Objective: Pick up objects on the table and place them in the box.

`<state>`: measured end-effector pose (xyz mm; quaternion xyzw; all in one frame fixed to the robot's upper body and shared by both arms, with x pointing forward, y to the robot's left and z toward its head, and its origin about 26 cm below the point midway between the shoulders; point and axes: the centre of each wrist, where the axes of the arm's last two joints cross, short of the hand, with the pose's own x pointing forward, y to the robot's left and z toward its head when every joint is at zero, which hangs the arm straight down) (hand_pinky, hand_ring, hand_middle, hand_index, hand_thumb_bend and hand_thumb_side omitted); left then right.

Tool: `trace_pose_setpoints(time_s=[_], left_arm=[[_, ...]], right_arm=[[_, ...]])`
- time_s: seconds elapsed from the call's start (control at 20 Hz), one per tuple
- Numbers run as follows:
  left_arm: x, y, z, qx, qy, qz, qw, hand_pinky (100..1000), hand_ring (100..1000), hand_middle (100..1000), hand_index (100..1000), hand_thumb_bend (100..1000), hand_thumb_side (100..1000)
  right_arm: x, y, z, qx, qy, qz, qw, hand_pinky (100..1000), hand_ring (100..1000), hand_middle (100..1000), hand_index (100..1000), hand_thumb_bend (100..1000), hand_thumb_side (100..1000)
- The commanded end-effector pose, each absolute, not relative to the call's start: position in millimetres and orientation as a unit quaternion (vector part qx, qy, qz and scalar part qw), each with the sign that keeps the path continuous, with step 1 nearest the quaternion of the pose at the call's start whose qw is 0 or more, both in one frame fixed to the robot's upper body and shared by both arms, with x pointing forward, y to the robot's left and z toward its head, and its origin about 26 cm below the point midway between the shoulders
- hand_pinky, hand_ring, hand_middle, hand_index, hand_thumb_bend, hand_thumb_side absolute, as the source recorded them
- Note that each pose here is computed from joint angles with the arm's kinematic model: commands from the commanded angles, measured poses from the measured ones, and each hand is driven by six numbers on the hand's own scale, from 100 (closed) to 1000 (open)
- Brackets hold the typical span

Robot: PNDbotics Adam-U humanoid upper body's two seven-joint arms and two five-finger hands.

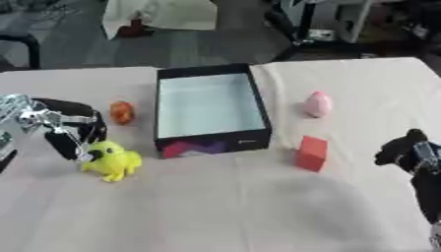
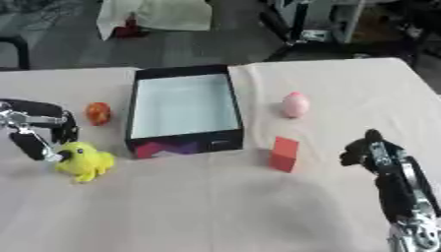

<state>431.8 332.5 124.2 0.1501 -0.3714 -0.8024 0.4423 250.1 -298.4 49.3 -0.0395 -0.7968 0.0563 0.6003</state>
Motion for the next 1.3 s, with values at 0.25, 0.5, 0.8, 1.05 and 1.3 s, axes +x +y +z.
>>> trace_pose_setpoints(time_s=[0.25, 0.5, 0.8, 1.05, 1.3], left_arm=[[438.6, 320.9, 176.4, 0.116, -0.384, -0.840, 0.366, 534, 392, 364, 516, 100, 207], [440.2, 287.8, 243.9, 0.176, -0.441, -0.823, 0.312, 576, 412, 387, 541, 152, 132], [458.1, 231.1, 269.6, 0.199, -0.464, -0.813, 0.291, 582, 417, 394, 552, 157, 129], [476.0, 201.1, 245.0, 0.182, -0.464, -0.799, 0.337, 602, 439, 420, 581, 167, 129], [487.1, 171.8, 205.3, 0.164, -0.471, -0.771, 0.395, 671, 545, 557, 731, 209, 194]], right_arm=[[250.6, -301.2, 54.8, -0.045, -0.800, 0.065, 0.594, 529, 528, 499, 415, 100, 783], [250.2, -300.8, 53.8, -0.043, -0.799, 0.065, 0.596, 529, 528, 499, 415, 100, 787], [251.4, -297.7, 53.2, -0.034, -0.799, 0.067, 0.596, 529, 528, 499, 416, 100, 793], [253.3, -294.2, 53.5, -0.025, -0.801, 0.067, 0.595, 530, 528, 500, 416, 100, 800], [254.2, -292.2, 53.4, -0.021, -0.801, 0.065, 0.595, 530, 528, 500, 416, 100, 810]])
